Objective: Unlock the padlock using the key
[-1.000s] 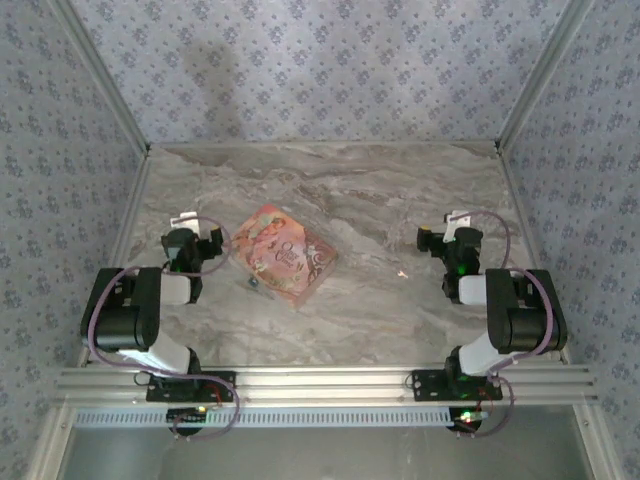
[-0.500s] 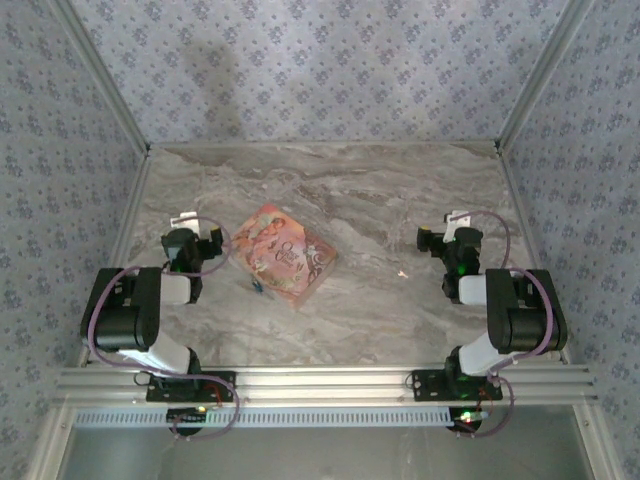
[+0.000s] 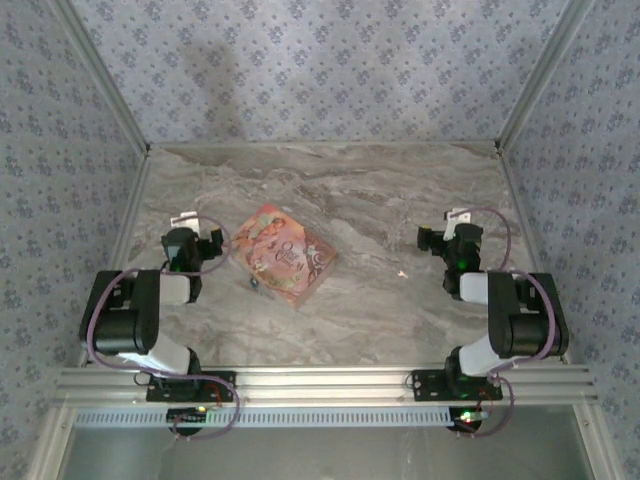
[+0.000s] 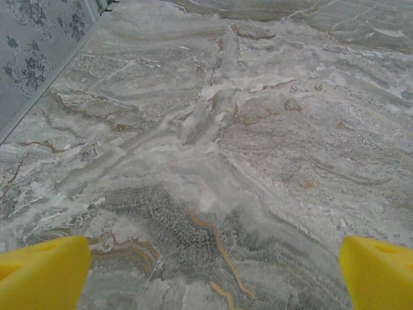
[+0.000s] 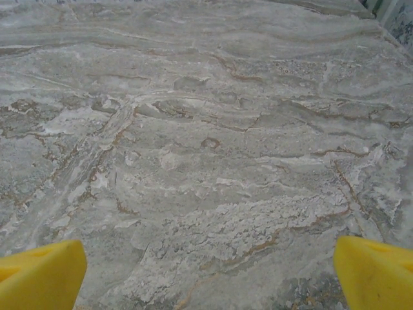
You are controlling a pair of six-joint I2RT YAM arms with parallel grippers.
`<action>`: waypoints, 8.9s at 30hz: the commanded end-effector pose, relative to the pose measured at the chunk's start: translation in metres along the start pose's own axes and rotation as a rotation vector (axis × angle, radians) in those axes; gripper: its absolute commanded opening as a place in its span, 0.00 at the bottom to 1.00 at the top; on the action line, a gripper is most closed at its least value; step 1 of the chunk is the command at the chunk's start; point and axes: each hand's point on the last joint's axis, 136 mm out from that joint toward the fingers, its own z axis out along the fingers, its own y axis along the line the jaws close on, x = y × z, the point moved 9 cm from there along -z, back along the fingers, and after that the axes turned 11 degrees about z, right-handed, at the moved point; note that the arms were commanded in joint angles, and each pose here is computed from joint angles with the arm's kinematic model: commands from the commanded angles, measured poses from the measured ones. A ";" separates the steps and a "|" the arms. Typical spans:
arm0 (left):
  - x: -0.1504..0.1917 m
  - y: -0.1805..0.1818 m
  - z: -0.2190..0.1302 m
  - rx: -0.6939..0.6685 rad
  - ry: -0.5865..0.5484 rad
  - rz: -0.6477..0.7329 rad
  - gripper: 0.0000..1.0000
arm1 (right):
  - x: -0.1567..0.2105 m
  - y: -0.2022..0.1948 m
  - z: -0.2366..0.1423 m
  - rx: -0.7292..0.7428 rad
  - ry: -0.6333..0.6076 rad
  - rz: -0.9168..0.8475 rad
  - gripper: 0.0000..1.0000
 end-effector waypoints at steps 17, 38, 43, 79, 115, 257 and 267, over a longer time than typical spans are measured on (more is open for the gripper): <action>-0.107 0.000 -0.021 0.524 0.163 -0.416 0.95 | -0.068 0.017 -0.083 -0.181 0.209 0.671 1.00; -0.055 -0.052 -0.051 0.690 0.446 -0.444 0.81 | 0.025 0.104 -0.137 -0.475 0.611 0.607 0.85; -0.051 -0.070 -0.067 0.740 0.459 -0.412 0.79 | 0.027 0.121 -0.140 -0.494 0.633 0.575 0.84; -0.059 -0.176 -0.088 0.743 0.401 -0.350 0.76 | -0.011 0.194 -0.027 -0.486 0.748 0.480 0.73; -0.068 -0.133 -0.158 0.639 0.408 -0.267 0.88 | -0.053 0.119 -0.090 -0.200 0.623 0.284 0.77; -0.262 -0.216 -0.259 1.279 0.178 -0.333 0.51 | -0.170 0.197 -0.253 -0.842 0.337 -0.077 0.00; -0.262 -0.222 -0.258 1.298 0.187 -0.333 0.19 | -0.169 0.199 -0.253 -0.835 0.326 -0.091 0.00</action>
